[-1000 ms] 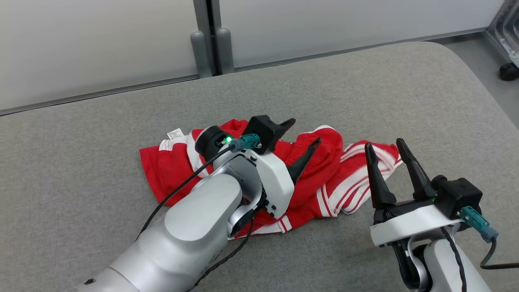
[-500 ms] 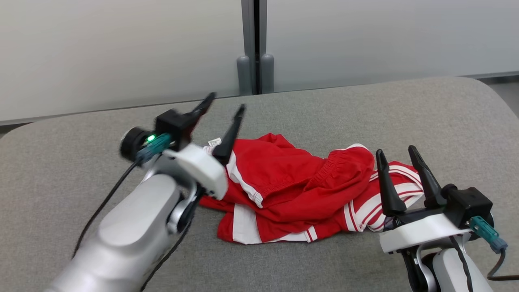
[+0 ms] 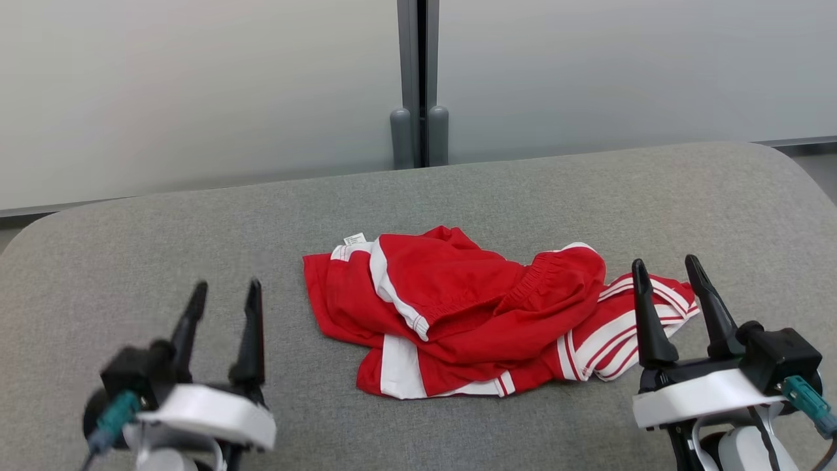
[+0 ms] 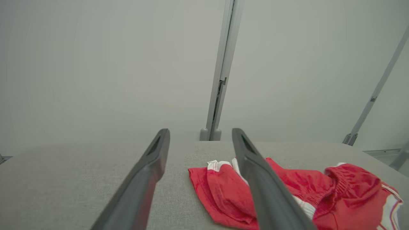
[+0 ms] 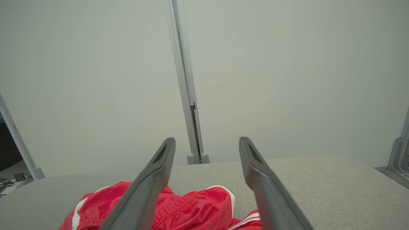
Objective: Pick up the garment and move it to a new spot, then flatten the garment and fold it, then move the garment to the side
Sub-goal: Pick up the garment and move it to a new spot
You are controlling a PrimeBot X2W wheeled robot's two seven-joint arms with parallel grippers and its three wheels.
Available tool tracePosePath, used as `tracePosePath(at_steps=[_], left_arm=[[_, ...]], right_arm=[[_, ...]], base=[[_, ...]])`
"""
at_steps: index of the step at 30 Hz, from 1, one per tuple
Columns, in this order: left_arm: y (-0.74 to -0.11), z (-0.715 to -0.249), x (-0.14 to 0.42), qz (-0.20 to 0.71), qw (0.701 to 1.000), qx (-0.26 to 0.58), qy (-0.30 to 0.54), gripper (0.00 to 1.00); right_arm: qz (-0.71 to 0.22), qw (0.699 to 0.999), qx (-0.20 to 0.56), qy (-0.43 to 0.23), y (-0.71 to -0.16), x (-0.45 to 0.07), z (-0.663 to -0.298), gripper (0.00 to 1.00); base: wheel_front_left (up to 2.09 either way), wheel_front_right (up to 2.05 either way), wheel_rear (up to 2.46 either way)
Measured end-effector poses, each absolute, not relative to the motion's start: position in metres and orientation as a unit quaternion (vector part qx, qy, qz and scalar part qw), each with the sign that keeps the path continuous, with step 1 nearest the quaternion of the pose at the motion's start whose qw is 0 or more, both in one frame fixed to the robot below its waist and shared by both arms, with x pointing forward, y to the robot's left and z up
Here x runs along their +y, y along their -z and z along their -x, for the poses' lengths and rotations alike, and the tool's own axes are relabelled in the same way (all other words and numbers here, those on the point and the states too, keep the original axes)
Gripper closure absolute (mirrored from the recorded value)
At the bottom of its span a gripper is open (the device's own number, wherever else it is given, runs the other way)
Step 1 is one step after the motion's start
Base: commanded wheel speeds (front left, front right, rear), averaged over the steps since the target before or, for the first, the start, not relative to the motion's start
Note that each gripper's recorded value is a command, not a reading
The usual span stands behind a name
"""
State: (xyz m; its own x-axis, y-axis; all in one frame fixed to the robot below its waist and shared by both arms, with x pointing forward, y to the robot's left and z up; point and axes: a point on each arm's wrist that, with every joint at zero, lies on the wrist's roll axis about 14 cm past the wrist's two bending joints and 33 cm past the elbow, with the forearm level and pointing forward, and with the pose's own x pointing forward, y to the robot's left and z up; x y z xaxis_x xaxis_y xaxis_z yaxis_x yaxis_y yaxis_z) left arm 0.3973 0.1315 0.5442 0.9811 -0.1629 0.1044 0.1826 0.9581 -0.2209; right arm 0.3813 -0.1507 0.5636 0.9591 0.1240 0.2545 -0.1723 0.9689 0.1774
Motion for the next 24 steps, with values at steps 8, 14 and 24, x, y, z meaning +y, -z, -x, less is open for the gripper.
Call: tracePosePath(at_steps=[8, 14, 24], left_arm=[[-0.507, -0.37, 0.106, 0.134, 0.984, 0.007, 0.119, 0.0], [-0.493, -0.387, 0.059, 0.124, 0.97, 0.062, 0.198, 0.0], [-0.443, -0.383, -0.008, 0.1, 0.925, 0.207, 0.301, 0.0]], right_arm=[[-0.101, 0.987, -0.108, -0.062, -0.552, -0.159, -0.376, 0.0], [-0.099, 0.988, -0.104, -0.053, -0.549, -0.164, -0.381, 0.0], [-0.094, 0.989, -0.11, -0.033, -0.553, -0.179, -0.383, 0.0]], base=[[0.0, 0.0, 0.0], [0.0, 0.0, 0.0], [0.0, 0.0, 0.0]])
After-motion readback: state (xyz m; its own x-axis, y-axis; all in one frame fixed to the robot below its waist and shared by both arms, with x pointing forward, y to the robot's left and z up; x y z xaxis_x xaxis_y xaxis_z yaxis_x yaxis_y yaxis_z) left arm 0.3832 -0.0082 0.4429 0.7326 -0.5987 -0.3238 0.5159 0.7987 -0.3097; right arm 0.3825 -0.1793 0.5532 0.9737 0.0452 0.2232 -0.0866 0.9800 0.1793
